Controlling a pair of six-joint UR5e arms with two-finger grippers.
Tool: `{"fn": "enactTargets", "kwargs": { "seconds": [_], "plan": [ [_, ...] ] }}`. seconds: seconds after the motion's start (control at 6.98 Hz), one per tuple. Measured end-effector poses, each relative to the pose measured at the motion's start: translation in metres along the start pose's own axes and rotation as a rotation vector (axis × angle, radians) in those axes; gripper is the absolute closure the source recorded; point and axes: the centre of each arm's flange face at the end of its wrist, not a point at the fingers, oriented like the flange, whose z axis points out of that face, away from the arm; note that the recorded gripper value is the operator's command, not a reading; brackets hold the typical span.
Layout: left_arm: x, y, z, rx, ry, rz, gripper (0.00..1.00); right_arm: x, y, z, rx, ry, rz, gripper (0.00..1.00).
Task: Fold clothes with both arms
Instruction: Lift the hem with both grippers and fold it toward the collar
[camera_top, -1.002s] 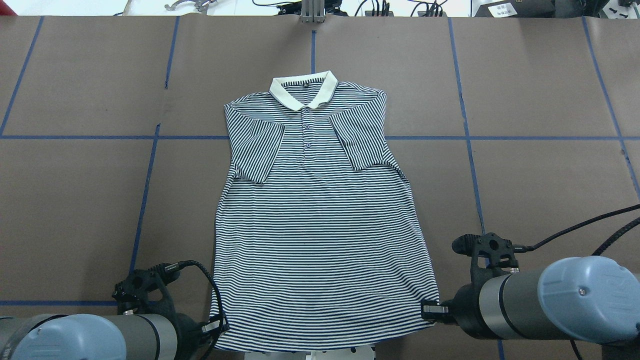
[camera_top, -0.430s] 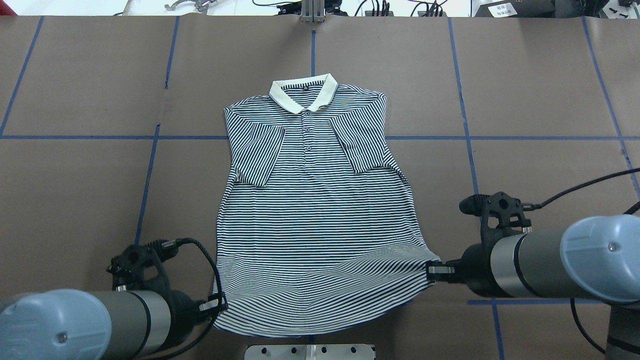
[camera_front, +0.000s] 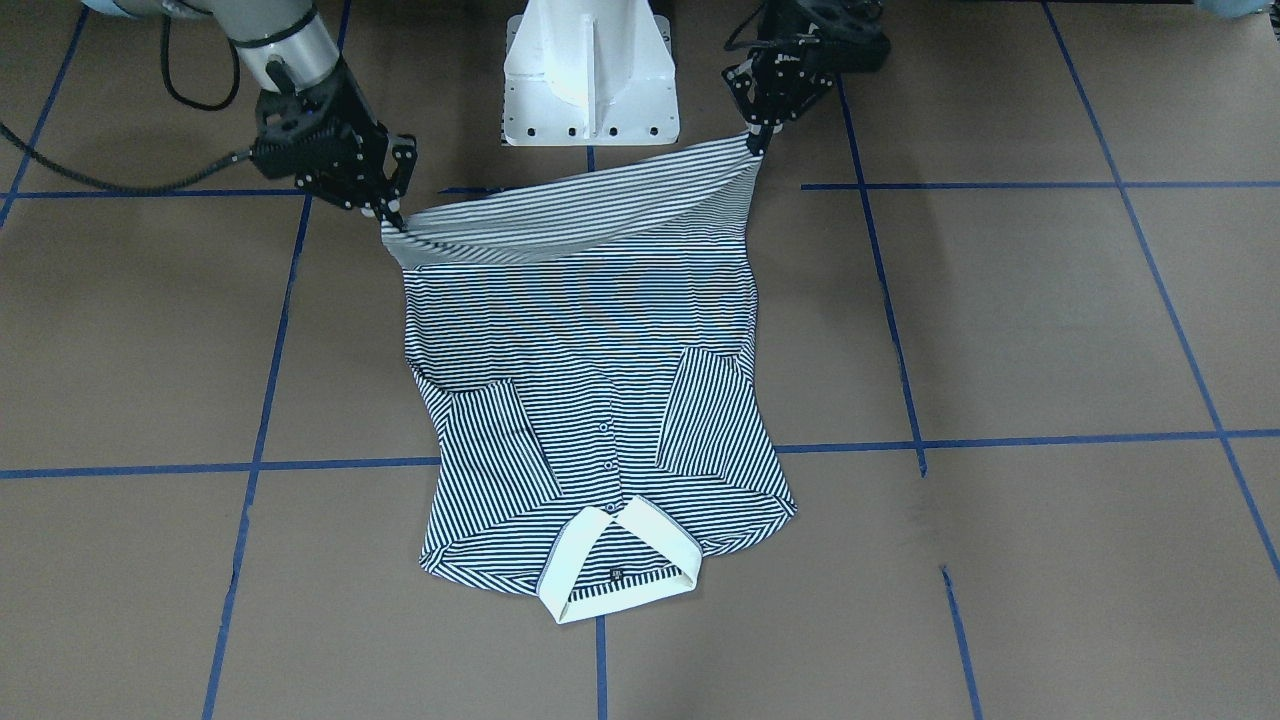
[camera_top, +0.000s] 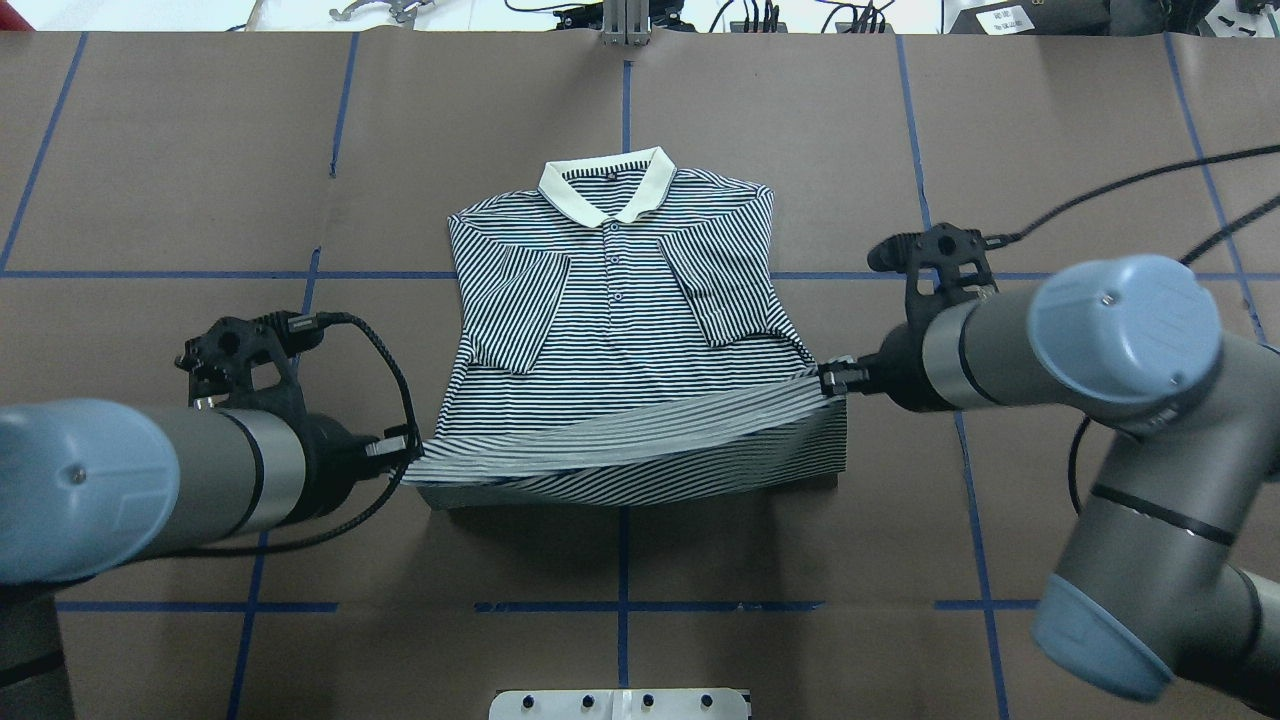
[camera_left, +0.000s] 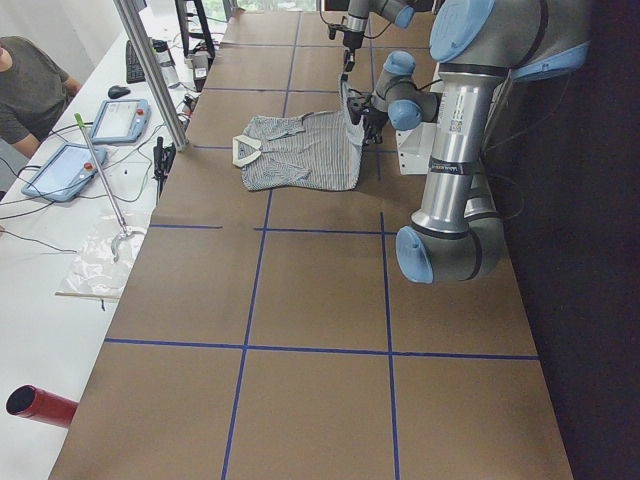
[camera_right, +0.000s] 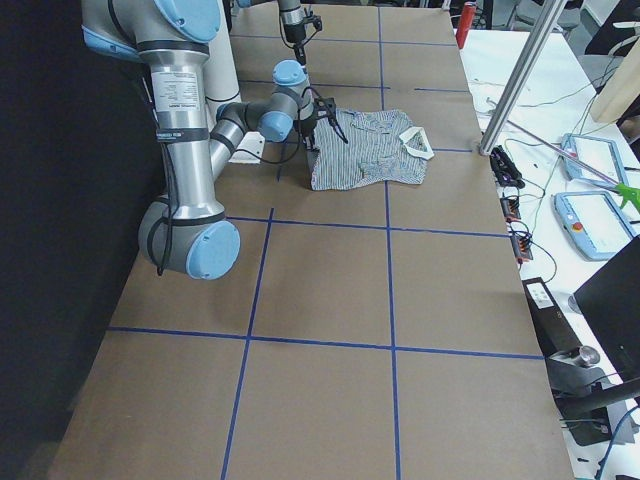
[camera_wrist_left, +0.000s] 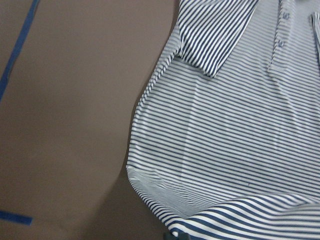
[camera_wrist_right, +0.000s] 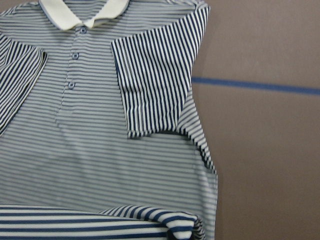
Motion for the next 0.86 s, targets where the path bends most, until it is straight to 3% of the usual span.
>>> {"fn": "enactTargets", "kwargs": {
  "seconds": [0.43, 0.86],
  "plan": [
    [0.002, -0.106, 0.071, 0.146, -0.042, -0.002, 1.00, 0.006, -0.109, 0.059, 0.048, 0.106, -0.077, 1.00],
    [-0.018, -0.193, 0.153, 0.239, -0.030, -0.048, 1.00, 0.028, -0.176, 0.135, 0.090, 0.117, -0.065, 1.00]
  ]
}}
